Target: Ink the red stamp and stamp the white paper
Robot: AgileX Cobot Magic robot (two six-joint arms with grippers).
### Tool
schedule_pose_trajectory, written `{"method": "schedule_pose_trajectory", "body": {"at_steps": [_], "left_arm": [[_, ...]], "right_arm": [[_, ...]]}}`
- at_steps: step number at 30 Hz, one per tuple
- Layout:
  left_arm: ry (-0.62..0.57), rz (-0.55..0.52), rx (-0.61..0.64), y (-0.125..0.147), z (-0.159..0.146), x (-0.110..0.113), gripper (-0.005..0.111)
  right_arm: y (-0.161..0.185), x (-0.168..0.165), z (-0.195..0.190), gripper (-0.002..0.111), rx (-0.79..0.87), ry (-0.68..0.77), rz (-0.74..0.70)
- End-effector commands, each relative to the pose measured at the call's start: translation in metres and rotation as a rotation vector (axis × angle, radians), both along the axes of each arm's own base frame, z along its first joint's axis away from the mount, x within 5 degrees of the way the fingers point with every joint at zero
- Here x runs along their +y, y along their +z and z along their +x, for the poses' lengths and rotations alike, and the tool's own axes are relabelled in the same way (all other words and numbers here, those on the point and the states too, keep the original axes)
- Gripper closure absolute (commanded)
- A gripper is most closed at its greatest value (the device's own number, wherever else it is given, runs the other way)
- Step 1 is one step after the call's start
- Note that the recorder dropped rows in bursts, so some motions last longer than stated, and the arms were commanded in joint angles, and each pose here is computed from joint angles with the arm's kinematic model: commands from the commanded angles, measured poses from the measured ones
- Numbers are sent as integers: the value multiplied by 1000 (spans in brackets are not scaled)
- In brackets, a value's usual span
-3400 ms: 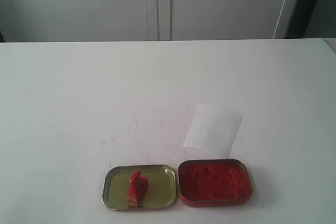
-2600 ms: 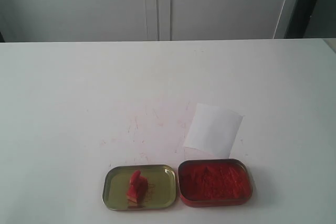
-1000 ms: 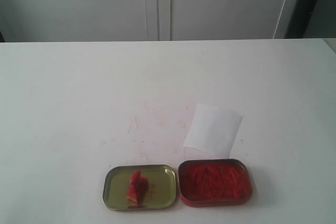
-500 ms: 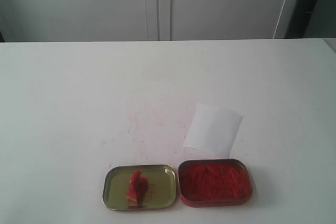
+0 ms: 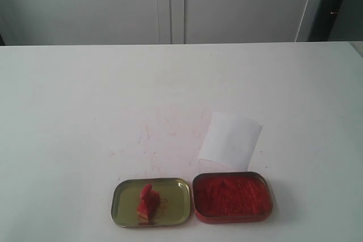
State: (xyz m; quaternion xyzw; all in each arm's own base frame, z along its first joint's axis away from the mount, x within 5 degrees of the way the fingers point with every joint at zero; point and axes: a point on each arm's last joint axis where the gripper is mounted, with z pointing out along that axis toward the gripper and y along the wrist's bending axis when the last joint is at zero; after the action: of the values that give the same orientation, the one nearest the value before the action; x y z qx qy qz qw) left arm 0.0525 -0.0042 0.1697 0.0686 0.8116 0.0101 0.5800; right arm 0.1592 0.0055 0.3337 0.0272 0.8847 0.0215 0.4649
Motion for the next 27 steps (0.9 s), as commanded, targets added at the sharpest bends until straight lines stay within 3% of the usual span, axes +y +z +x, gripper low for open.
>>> {"method": "schedule_pose_trajectory", "body": {"at_steps": [1,11,19,27], "left_arm": [[3,0,-1,-1,0,0,107],[3,0,-1,-1,0,0,107],[3,0,-1,-1,0,0,107],[3,0,-1,-1,0,0,107]], "right_arm": [[-3,1,25,108,85,-4,-3],[-26,4,87,108,355,28,-54],[-54,8,115,108,526,56,-36],[-69,42,133,108,611,235,-95]]}}
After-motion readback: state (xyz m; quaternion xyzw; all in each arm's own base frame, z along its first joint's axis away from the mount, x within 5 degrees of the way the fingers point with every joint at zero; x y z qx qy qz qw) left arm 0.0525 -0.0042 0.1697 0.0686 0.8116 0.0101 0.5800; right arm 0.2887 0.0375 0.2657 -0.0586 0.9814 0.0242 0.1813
